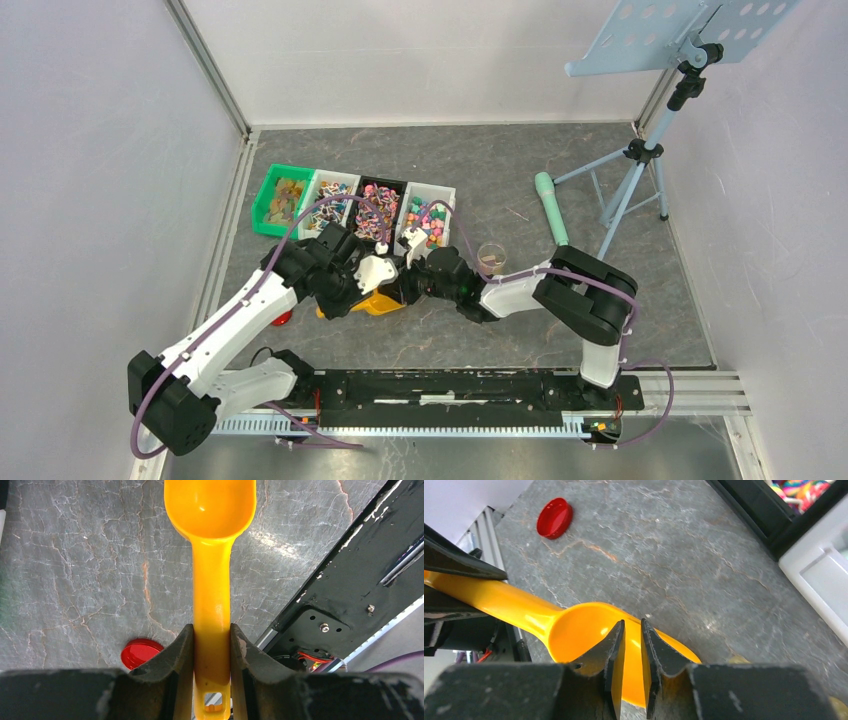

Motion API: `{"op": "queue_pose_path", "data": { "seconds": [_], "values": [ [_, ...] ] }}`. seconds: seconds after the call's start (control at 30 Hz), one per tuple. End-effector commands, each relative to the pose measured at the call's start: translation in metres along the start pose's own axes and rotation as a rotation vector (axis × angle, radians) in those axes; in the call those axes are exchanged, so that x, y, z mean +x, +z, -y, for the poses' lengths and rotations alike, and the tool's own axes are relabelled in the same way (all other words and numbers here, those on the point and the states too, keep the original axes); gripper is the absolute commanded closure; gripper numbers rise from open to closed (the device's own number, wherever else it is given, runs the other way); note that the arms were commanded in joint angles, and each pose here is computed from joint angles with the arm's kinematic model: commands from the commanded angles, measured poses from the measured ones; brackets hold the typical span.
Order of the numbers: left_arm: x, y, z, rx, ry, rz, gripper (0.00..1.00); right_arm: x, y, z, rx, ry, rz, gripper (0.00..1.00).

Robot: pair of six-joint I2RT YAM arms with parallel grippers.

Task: Pack the candies
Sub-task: Scoop the fake candies from the center of the board.

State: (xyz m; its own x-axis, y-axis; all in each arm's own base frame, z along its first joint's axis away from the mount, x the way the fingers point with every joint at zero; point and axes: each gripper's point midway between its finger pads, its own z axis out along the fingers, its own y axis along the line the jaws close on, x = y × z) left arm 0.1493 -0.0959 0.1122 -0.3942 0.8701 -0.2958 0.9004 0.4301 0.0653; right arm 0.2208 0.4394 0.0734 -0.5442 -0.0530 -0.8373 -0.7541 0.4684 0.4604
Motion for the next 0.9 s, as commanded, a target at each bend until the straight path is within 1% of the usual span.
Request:
{"op": "queue_pose_path", "data": {
  "seconds": [0.0,0.13,0.27,0.37,0.47,0.67,0.87],
  "values": [
    [-0.007,0.000,-0.003,-0.027,-0.034,0.041,0.98,-0.013,-0.015,0.014,0.084,-0.030,0.021,0.76],
    [-0.002,0.002,-0.004,-0.044,-0.059,0.019,0.98,-0.014,-0.034,0.040,0.224,-0.097,0.001,0.76],
    [0.002,0.002,-0.012,-0.096,-0.080,0.006,0.98,-0.003,-0.052,0.067,0.370,-0.166,-0.069,0.76],
    [-0.004,0.006,-0.008,-0.068,-0.076,0.034,0.98,0.009,-0.065,0.081,0.434,-0.200,-0.129,0.76],
    [-0.012,0.011,-0.002,-0.020,-0.070,0.065,0.98,0.015,-0.074,0.087,0.472,-0.205,-0.156,0.76],
    [-0.012,0.014,-0.002,-0.014,-0.060,0.056,0.98,0.022,-0.079,0.097,0.529,-0.208,-0.185,0.77],
    [-0.015,0.013,-0.002,-0.007,-0.059,0.061,0.98,0.024,-0.084,0.104,0.579,-0.215,-0.201,0.83]
  ]
}}
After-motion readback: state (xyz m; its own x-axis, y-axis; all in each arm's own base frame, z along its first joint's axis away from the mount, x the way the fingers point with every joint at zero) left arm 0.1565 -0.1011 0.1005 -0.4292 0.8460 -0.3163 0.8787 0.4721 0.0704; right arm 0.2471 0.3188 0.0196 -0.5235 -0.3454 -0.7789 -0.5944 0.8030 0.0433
